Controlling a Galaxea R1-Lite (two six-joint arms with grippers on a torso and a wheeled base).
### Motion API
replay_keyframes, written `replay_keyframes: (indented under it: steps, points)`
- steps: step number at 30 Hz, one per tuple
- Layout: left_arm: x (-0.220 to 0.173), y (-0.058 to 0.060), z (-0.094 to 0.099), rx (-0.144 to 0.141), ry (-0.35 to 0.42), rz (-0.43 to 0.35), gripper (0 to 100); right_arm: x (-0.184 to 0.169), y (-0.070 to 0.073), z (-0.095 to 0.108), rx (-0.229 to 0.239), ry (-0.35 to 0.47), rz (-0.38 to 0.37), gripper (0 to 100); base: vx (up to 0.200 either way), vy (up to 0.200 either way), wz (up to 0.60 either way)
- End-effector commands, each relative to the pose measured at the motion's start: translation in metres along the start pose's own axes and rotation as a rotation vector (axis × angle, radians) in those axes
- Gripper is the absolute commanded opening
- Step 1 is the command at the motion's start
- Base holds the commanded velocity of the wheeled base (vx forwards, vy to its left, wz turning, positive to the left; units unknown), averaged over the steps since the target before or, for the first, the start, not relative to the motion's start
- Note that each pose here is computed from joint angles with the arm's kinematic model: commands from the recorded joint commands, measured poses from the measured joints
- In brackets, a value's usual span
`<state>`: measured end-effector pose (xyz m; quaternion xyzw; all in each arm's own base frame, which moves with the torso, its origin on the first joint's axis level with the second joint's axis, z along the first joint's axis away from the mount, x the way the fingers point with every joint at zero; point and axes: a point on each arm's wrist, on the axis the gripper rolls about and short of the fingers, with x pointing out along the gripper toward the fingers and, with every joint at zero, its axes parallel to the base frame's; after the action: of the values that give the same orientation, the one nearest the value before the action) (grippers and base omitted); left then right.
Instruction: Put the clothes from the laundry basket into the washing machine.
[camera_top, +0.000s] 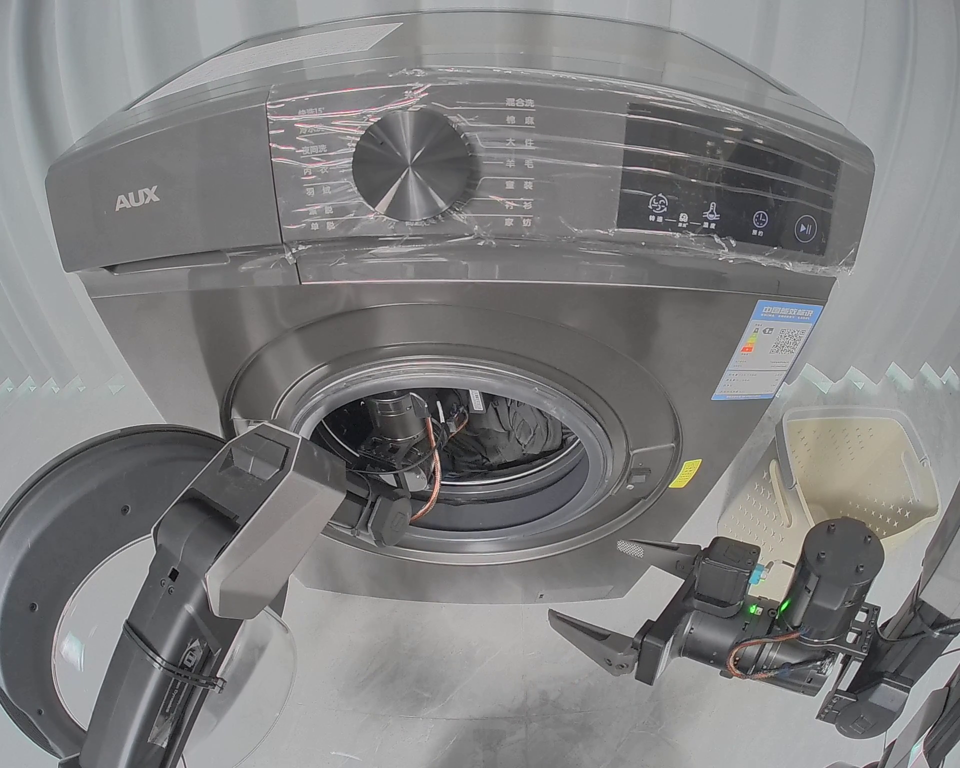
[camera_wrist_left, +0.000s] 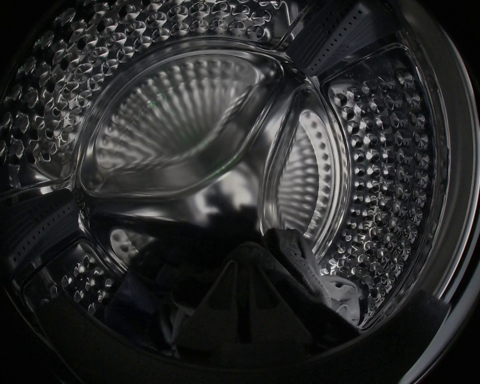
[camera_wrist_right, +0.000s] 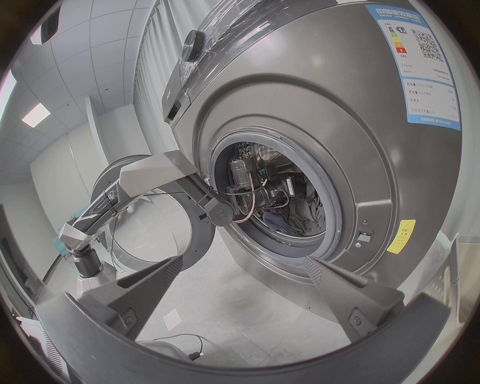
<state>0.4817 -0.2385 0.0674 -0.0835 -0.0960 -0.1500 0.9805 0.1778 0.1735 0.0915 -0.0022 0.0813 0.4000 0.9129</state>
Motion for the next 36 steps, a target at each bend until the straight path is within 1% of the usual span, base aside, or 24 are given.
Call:
replay_keyframes:
  steps: [1, 5, 6, 8, 13, 14, 16, 17, 20, 21, 22, 24, 26, 27, 31, 32, 34, 36]
  points:
    - [0.0, 0.001, -0.007, 0.003, 0.011, 0.002, 100, 0.0, 0.0, 0.0, 0.0, -0.001, 0.0, 100, 0.0, 0.0, 0.0]
    - [-0.001, 0.0, -0.008, 0.001, 0.017, 0.0, 100, 0.0, 0.0, 0.0, 0.0, -0.002, 0.0, 100, 0.0, 0.0, 0.0]
    - [-0.003, -0.002, -0.008, -0.004, 0.025, -0.002, 100, 0.0, 0.0, 0.0, 0.0, -0.001, 0.0, 100, 0.0, 0.0, 0.0]
    - [-0.006, -0.003, -0.009, -0.005, 0.042, -0.005, 100, 0.0, 0.0, 0.0, 0.0, -0.001, 0.0, 100, 0.0, 0.0, 0.0]
    - [-0.02, -0.007, 0.0, 0.006, 0.093, -0.012, 100, 0.0, 0.0, 0.001, 0.0, -0.002, 0.0, 100, 0.0, 0.0, 0.0]
    - [-0.02, -0.007, 0.002, 0.006, 0.093, -0.012, 100, 0.0, 0.0, 0.001, 0.0, -0.004, 0.0, 100, 0.0, 0.0, 0.0]
    - [-0.029, -0.007, 0.006, 0.01, 0.121, -0.015, 100, 0.0, 0.0, 0.001, 0.0, -0.004, 0.0, 100, 0.0, 0.0, 0.0]
    - [-0.036, -0.008, 0.008, 0.014, 0.145, -0.024, 100, 0.0, 0.0, 0.001, -0.001, -0.004, 0.002, 100, 0.0, 0.0, 0.0]
    - [-0.05, -0.011, 0.004, 0.024, 0.199, -0.032, 100, 0.0, 0.0, 0.001, -0.001, -0.004, 0.002, 100, 0.0, 0.0, 0.0]
    - [-0.05, -0.011, 0.004, 0.024, 0.199, -0.032, 100, 0.0, 0.0, 0.001, -0.001, -0.004, 0.002, 100, 0.0, 0.0, 0.0]
    - [-0.061, -0.011, 0.001, 0.037, 0.241, -0.038, 100, 0.0, 0.0, 0.001, -0.001, -0.005, 0.002, 100, 0.0, 0.0, 0.0]
    - [-0.067, -0.01, 0.0, 0.045, 0.262, -0.038, 100, -0.001, 0.0, 0.001, -0.001, -0.004, 0.002, 100, 0.0, 0.0, 0.0]
    - [-0.077, -0.014, 0.001, 0.05, 0.289, -0.054, 100, -0.001, 0.001, 0.001, -0.001, -0.004, 0.002, 100, 0.0, 0.0, 0.0]
    - [-0.081, -0.014, 0.001, 0.053, 0.298, -0.055, 100, -0.001, 0.001, 0.001, -0.001, -0.004, 0.002, 100, 0.0, 0.0, 0.0]
    - [-0.091, -0.017, 0.003, 0.069, 0.314, -0.068, 100, -0.001, 0.001, 0.001, -0.001, -0.002, 0.005, 100, 0.0, 0.0, 0.0]
    - [-0.093, -0.017, 0.004, 0.068, 0.311, -0.07, 100, -0.001, 0.001, 0.001, -0.001, -0.003, 0.005, 100, 0.0, 0.0, 0.0]
    - [-0.095, -0.023, 0.005, 0.065, 0.304, -0.084, 100, -0.001, 0.001, 0.001, -0.001, -0.002, 0.005, 100, 0.0, 0.0, 0.0]
    - [-0.096, -0.025, 0.004, 0.065, 0.303, -0.097, 100, -0.001, 0.002, 0.001, -0.001, -0.002, 0.006, 100, 0.0, 0.0, 0.0]
